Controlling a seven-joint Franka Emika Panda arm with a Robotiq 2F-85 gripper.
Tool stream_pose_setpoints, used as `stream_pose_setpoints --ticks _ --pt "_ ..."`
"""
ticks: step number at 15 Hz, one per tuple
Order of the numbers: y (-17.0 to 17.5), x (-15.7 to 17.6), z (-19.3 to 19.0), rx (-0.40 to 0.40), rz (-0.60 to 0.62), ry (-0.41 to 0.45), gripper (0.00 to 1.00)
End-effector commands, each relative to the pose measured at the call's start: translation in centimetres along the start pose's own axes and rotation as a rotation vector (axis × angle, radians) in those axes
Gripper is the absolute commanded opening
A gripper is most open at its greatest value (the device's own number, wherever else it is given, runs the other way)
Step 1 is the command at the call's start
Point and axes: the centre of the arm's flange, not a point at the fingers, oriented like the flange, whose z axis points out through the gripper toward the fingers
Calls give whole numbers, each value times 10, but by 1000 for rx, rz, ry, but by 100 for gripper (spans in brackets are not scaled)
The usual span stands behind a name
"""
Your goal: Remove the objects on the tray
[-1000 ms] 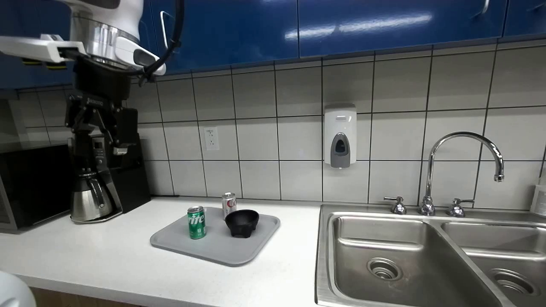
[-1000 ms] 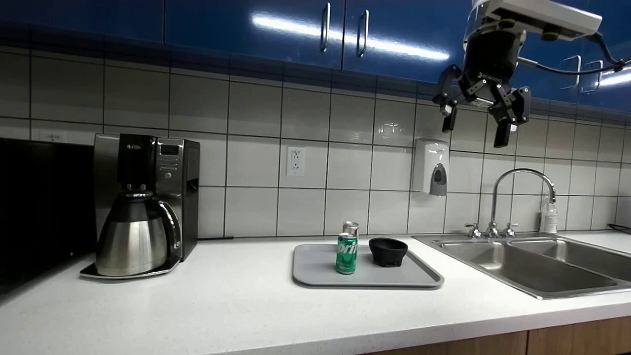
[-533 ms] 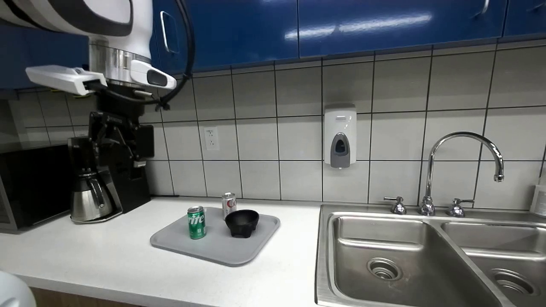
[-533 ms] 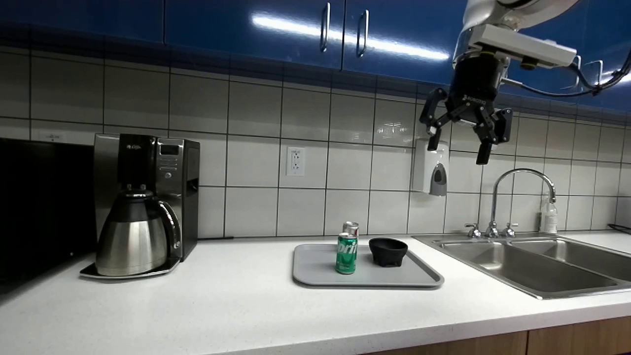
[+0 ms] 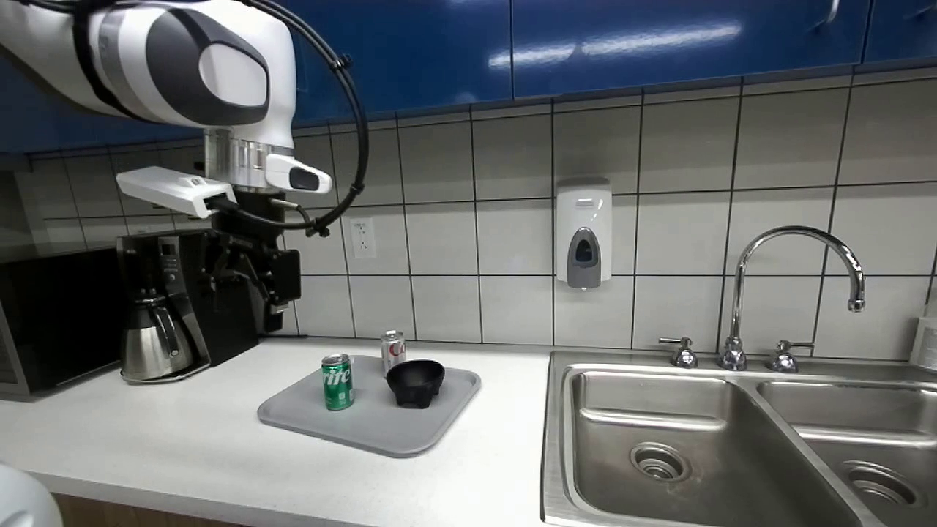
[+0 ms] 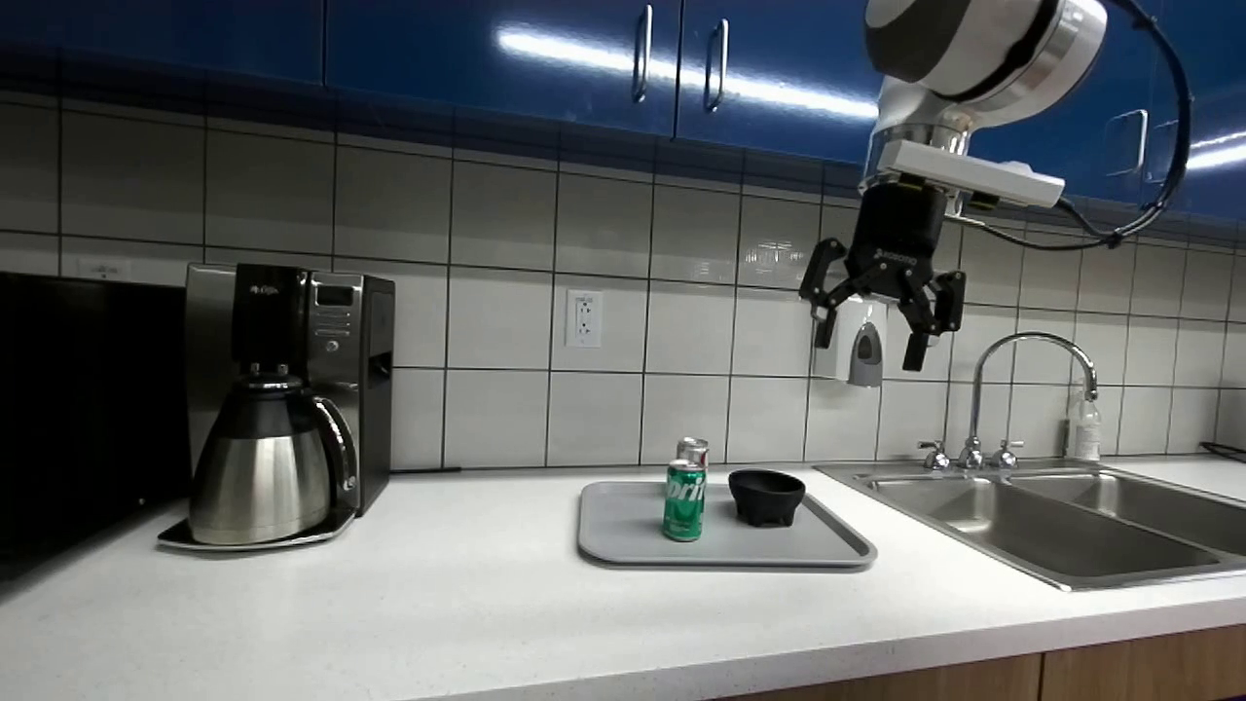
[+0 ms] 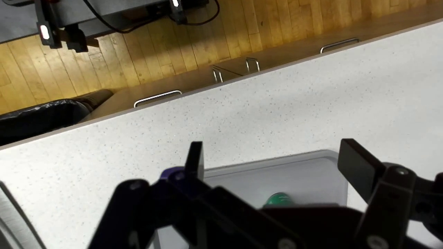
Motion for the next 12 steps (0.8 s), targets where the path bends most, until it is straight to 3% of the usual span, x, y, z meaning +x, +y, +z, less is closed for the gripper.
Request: stream_pose_setpoints --ticks 1,8,12 --pt "-10 31 16 -48 -14 -1 100" --pt "-34 65 40 -128 -61 -19 100" --pt "-48 83 44 -134 -68 -72 100"
